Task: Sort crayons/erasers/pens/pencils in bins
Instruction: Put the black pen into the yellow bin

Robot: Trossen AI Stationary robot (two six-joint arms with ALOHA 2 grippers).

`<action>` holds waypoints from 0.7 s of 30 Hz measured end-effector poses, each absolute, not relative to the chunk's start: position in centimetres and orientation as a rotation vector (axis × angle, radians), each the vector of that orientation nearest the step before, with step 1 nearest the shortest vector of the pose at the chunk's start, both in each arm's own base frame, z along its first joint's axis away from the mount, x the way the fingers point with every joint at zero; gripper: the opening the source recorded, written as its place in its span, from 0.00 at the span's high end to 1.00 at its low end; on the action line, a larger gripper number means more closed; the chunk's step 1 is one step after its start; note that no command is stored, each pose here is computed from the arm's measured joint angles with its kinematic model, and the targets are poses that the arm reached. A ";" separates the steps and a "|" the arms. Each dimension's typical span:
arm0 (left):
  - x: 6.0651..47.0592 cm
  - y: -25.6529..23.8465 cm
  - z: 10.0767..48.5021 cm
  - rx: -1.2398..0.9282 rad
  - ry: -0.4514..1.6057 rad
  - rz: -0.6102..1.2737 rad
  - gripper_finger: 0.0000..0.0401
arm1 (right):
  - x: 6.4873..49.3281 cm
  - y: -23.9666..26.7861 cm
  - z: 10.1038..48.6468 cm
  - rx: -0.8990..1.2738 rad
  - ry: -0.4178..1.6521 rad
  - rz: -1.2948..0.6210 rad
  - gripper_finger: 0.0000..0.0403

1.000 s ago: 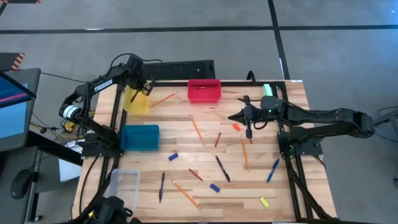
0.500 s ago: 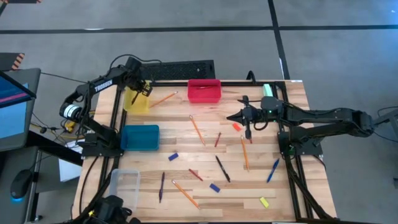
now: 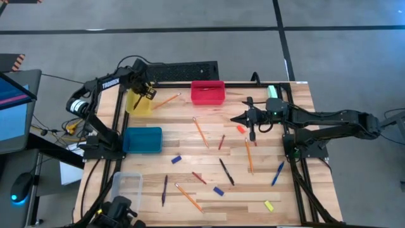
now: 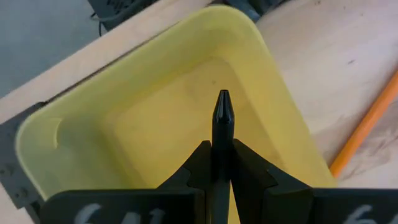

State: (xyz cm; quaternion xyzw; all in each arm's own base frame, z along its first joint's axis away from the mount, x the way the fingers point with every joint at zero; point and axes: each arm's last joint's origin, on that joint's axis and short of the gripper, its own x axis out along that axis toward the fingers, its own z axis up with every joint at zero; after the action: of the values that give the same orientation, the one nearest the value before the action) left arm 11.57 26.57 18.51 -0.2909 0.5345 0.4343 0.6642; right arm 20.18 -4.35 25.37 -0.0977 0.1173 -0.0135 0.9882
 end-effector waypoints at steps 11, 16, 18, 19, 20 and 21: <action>11.4 26.2 18.4 -0.699 1.246 0.971 0.94 | 20.2 -4.4 25.4 -0.198 0.236 -0.027 0.99; 11.5 26.3 18.4 -0.708 1.226 0.982 0.94 | 20.2 -4.4 25.4 -0.197 0.235 -0.027 0.99; 11.5 26.3 18.4 -0.711 1.218 0.979 0.94 | 20.2 -4.4 25.4 -0.197 0.235 -0.027 0.99; 11.5 26.4 18.4 -0.709 1.216 0.981 0.94 | 20.2 -4.4 25.4 -0.197 0.235 -0.027 0.99; 11.5 26.4 18.4 -0.707 1.218 0.985 0.94 | 20.2 -4.4 25.4 -0.197 0.235 -0.027 0.99; 11.5 26.4 18.4 -0.706 1.221 0.990 0.94 | 20.2 -4.4 25.4 -0.197 0.235 -0.027 0.99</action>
State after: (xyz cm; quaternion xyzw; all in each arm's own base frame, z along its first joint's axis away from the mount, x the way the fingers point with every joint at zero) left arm 11.51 26.35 18.39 -0.3107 0.5376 0.4360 0.6514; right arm 20.18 -4.35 25.37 -0.0983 0.1171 -0.0135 0.9882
